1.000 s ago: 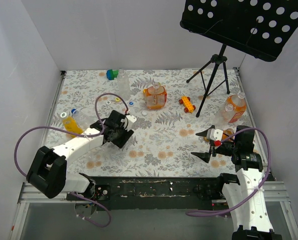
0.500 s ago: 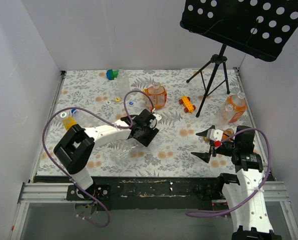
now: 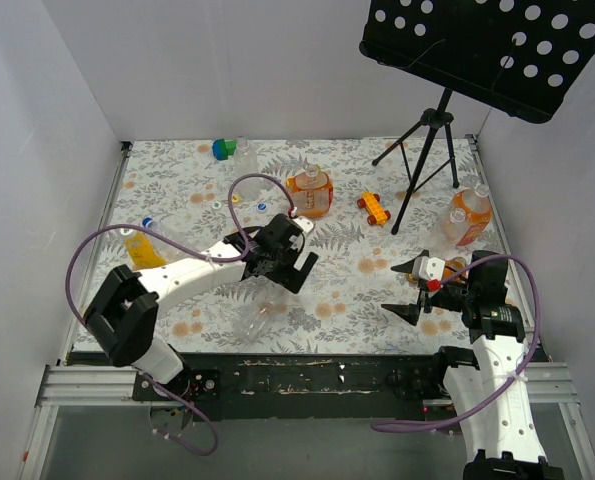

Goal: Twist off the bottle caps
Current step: Move the plastic bottle to the center of the board.

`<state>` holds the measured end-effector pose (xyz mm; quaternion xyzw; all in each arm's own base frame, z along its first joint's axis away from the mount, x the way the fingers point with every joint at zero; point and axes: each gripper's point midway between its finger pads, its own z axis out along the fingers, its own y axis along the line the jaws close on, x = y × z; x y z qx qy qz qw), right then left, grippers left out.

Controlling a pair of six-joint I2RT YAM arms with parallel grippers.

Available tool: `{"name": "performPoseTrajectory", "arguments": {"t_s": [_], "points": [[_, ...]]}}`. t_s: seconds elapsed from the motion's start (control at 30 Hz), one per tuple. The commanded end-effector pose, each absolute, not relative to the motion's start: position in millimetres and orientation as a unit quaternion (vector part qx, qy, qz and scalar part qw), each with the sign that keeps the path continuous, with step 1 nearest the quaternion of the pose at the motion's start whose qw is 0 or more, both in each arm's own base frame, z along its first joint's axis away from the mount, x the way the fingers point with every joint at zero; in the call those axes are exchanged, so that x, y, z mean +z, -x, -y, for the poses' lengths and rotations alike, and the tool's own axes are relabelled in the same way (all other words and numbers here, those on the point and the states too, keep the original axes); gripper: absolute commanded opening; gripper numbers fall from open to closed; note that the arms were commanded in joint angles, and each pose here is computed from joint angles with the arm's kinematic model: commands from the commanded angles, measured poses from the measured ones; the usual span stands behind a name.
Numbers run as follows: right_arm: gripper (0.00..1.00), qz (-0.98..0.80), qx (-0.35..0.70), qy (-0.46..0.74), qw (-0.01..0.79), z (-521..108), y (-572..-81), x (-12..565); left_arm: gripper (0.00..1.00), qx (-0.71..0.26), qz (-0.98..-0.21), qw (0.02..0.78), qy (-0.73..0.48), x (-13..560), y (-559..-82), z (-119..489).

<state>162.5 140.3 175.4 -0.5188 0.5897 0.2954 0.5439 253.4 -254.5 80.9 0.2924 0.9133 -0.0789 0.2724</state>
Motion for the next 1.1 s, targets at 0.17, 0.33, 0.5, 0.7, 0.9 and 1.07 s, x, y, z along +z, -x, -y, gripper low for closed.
{"name": "performPoseTrajectory", "arguments": {"t_s": [0.17,0.33,0.5,0.7,0.9,1.07], "points": [[0.92,-0.59,0.291,0.518,0.546,-139,-167,178,0.98,-0.081,-0.953,0.203,-0.21,79,-198,215],[0.92,-0.595,0.296,0.514,0.542,-139,-169,176,0.98,-0.128,-0.946,0.233,-0.184,95,-195,221],[0.92,-0.598,0.297,0.513,0.539,-138,-169,174,0.98,-0.135,-0.951,0.233,-0.153,95,-195,221],[0.92,-0.599,0.299,0.512,0.538,-138,-170,174,0.98,-0.149,-0.951,0.241,-0.122,101,-200,222],[0.92,-0.603,0.299,0.51,0.536,-138,-171,172,0.98,-0.161,-0.953,0.229,-0.117,102,-206,223],[0.92,-0.604,0.301,0.509,0.534,-138,-172,172,0.96,-0.146,-0.957,0.213,-0.13,95,-211,226]]}}
